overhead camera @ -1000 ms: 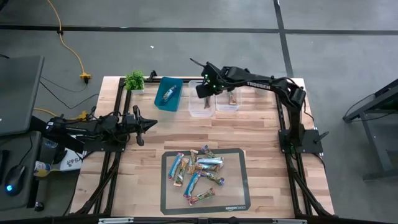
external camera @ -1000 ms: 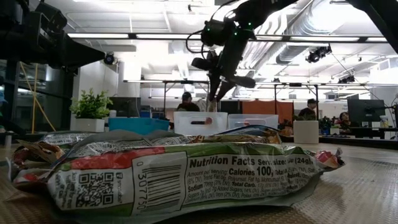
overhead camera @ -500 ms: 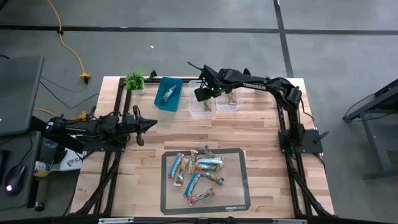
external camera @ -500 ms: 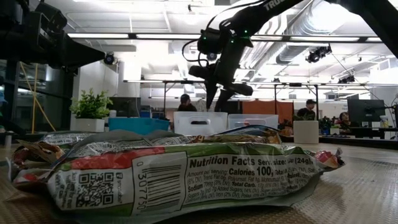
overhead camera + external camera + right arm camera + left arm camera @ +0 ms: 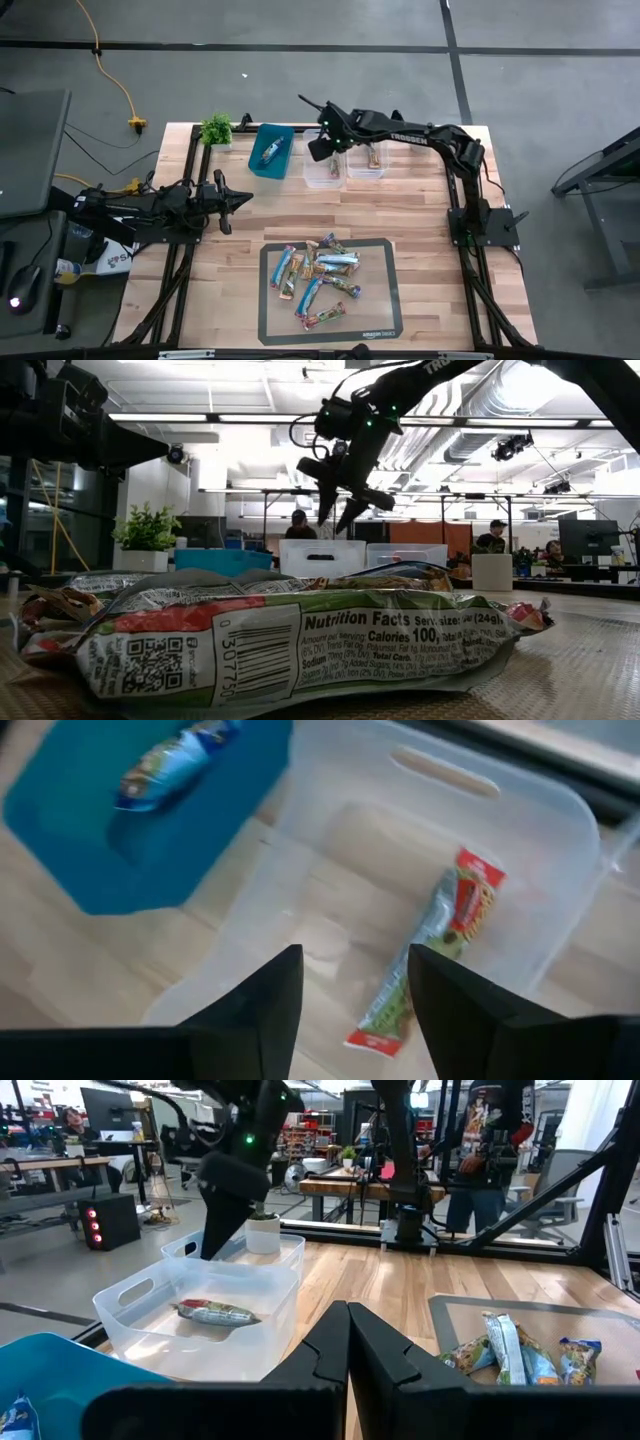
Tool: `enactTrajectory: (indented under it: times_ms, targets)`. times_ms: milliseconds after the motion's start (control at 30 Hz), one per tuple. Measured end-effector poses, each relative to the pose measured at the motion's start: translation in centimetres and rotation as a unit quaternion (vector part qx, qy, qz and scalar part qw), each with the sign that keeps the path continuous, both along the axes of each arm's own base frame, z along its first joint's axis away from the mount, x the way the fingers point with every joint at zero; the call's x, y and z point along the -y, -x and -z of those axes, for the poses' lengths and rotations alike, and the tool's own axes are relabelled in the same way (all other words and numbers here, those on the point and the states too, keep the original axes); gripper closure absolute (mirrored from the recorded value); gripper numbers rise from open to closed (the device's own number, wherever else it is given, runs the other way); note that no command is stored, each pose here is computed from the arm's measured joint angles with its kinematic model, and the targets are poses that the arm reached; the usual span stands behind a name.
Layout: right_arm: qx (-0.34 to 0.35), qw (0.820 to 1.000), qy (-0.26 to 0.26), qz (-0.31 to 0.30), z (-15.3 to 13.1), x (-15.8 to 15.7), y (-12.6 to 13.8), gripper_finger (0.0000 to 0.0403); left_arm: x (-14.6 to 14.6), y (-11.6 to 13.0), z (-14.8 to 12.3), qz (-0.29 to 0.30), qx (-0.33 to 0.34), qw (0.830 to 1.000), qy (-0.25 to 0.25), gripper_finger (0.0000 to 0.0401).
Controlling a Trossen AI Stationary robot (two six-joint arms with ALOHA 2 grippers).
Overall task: Pick and place Granola Bars by type
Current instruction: Put the yellow granola bar into the right transparent bin
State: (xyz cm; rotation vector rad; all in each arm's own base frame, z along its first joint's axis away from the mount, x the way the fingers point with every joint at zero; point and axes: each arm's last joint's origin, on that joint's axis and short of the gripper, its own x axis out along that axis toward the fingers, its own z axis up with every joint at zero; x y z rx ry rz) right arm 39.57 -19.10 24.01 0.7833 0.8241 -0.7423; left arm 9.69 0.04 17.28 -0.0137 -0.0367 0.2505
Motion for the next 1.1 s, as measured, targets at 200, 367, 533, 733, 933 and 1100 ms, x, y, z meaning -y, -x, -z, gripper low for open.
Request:
enactTrajectory:
  times_ms: [200, 367, 533, 733, 933, 1100]
  targets:
    - [0.024, 0.999, 0.015, -0.035, -2.0, -0.3, -0.7, 0.0236, 0.0, 0.0, 0.0, 0.0, 0.0, 1.0, 0.0, 0.0401]
    - [0.017, 0.995, 0.029, -0.094, -4.5, -1.1, -0.9, 0.0236, 0.0, 0.0, 0.0, 0.0, 0.0, 1.0, 0.0, 0.0401]
    - [-0.025, 0.985, 0.029, -0.168, -7.4, -2.8, -0.3, 0.0236, 0.0, 0.0, 0.0, 0.0, 0.0, 1.0, 0.0, 0.0401]
    - [-0.012, 0.966, -0.007, -0.258, -10.6, -6.2, -0.2, 0.0236, 0.0, 0.0, 0.0, 0.0, 0.0, 1.0, 0.0, 0.0401]
    - [-0.01, 0.947, -0.038, -0.319, -12.1, -10.7, -0.5, 0.0236, 0.0, 0.0, 0.0, 0.0, 0.0, 1.0, 0.0, 0.0401]
    - [-0.015, 0.934, -0.046, -0.354, -12.2, -14.9, -1.0, 0.0236, 0.0, 0.0, 0.0, 0.0, 0.0, 1.0, 0.0, 0.0401]
